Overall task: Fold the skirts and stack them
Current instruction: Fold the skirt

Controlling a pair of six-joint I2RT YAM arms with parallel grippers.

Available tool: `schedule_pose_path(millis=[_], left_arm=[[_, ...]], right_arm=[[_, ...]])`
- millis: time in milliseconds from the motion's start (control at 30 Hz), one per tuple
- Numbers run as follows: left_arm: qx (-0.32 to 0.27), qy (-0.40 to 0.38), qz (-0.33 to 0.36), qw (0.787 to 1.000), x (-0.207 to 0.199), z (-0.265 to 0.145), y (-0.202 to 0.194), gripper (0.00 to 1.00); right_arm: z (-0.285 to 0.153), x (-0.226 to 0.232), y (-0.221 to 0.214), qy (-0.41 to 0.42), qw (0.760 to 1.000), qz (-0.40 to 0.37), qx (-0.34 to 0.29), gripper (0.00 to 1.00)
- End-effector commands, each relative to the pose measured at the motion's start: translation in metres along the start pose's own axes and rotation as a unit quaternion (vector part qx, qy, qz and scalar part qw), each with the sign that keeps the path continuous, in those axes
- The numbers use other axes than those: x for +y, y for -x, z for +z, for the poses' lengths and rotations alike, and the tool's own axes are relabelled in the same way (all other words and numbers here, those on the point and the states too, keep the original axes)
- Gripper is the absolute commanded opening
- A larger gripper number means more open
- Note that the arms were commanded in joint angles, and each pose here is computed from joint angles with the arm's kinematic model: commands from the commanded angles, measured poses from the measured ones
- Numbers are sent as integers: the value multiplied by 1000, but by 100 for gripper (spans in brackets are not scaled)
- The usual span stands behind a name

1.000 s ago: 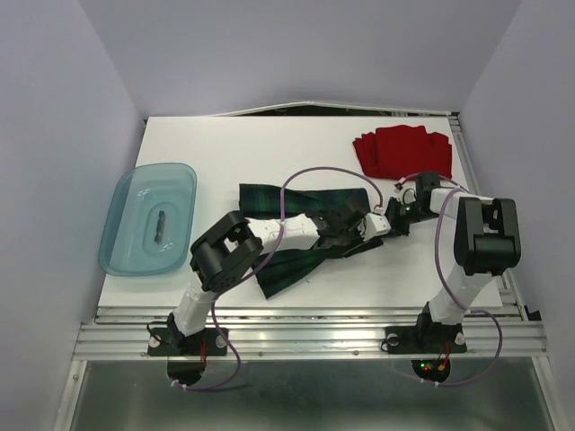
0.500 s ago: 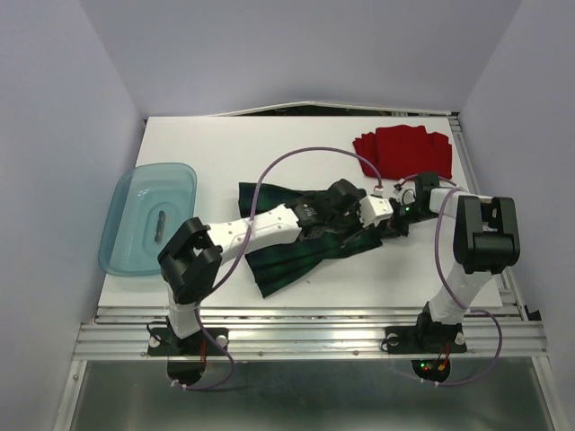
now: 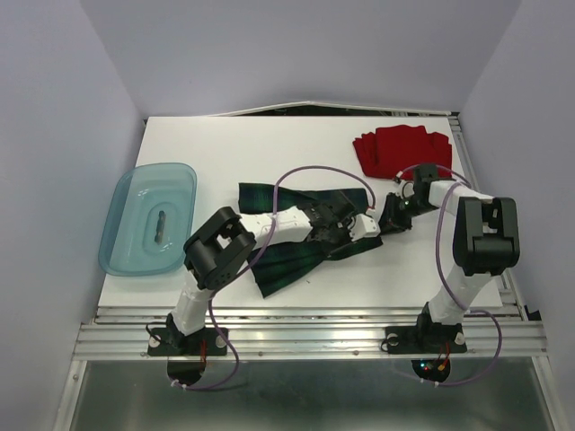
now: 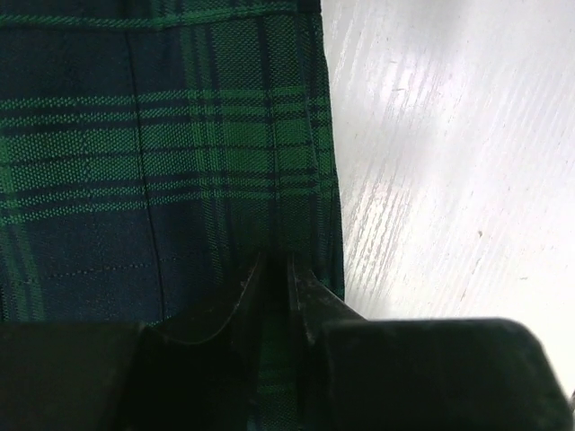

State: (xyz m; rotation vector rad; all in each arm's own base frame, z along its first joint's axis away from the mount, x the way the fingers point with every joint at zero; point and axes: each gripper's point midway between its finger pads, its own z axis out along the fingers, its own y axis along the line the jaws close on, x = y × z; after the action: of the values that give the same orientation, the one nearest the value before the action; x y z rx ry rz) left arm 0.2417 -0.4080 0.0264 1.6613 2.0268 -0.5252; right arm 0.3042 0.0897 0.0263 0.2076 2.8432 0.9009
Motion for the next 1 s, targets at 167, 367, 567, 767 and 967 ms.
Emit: schedule_pose_path(millis=[167,367,567,767,967], left_arm=[[42,-27,37,998,-18,2,-45,26],[36,-15,42,998,-18,-2,-41,26],[33,-10,41,999,-18,-2,-40,26],[28,-2,35,999,-17,-15,-29,27],[14,5,19,1000,-23,-78,-8,37]], right_arm=[[-81,61,88,-4,986,-95,-136,58],[-75,99,93,77,986,-77,-127,53],[-29,114,52,115,990,-66,-56,51],[9,81,14,84,994,-68,-7,50],[40,28,-5,4,997,-70,38,42]])
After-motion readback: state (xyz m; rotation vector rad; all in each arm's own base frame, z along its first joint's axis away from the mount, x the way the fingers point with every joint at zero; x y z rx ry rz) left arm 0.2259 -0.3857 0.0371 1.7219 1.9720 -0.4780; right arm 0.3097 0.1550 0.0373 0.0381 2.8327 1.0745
